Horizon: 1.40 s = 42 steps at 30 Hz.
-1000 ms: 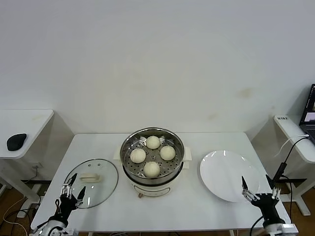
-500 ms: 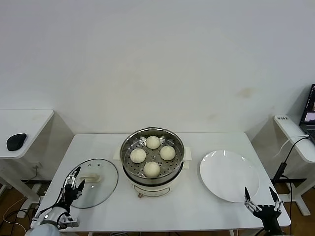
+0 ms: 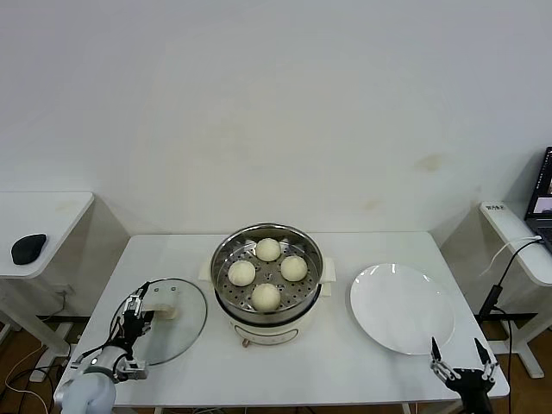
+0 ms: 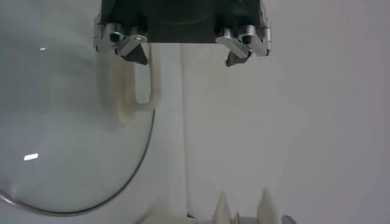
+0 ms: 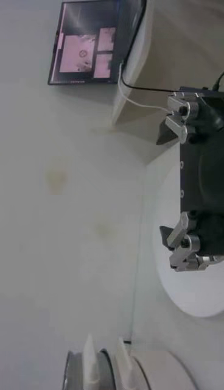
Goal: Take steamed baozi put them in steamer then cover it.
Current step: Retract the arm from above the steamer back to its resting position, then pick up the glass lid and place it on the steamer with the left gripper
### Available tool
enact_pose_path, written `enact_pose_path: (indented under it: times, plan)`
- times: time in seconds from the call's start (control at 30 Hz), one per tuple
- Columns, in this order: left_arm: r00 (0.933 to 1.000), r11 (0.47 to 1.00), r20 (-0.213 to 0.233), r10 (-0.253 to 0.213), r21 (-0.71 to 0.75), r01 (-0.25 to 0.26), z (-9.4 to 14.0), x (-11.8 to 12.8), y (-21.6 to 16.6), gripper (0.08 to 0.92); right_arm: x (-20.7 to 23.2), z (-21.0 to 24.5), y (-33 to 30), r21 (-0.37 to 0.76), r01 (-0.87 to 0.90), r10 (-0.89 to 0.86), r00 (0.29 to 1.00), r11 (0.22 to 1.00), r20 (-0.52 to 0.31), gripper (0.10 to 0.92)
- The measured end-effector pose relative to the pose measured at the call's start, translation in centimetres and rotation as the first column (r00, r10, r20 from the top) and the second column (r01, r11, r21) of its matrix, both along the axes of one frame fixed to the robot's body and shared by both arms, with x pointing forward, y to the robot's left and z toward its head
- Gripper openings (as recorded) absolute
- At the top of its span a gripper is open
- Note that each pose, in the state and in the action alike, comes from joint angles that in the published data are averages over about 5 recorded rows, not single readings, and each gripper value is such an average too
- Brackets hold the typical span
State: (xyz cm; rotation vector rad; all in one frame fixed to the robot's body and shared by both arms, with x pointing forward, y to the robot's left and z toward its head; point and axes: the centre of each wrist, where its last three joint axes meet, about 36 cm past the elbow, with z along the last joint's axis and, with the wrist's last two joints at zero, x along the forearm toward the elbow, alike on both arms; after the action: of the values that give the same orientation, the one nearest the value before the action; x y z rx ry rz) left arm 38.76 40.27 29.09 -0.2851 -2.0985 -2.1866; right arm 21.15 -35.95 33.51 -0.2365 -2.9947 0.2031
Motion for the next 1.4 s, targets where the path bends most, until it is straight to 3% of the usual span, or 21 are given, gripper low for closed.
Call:
enact_pose_path:
  times: [0.17, 0.7, 0.9, 1.13, 1.4]
  plan:
    - [1.0, 1.0, -0.008, 0.0, -0.005, 0.0, -0.5, 0.8, 0.0, 0.785, 0.0, -0.2, 0.2, 0.0, -0.001, 0.001, 1.0, 1.0, -0.005, 0.823]
    - [0.9996, 1.0, -0.024, 0.014, -0.024, -0.014, -1.9, 1.1, 0.6, 0.328, 0.0, -0.4, 0.6, -0.005, -0.016, 0.015, 1.0, 1.0, -0.013, 0.823]
    - [0.9999, 0.999, -0.003, 0.017, -0.041, -0.017, -1.8, 0.7, 1.0, 0.17, 0.1, -0.3, 0.9, -0.006, -0.028, 0.028, 1.0, 1.0, -0.01, 0.823]
    - [0.9985, 0.998, 0.048, 0.028, -0.052, -0.025, -0.4, 0.1, 1.6, 0.145, 0.3, -0.4, 1.3, -0.014, -0.045, 0.045, 0.999, 0.999, -0.007, 0.823]
    - [0.9926, 0.997, 0.105, 0.061, -0.047, -0.056, 3.1, -1.3, 1.9, 0.145, 0.8, 0.0, 1.8, -0.028, -0.074, 0.074, 0.997, 0.997, 0.001, 0.823]
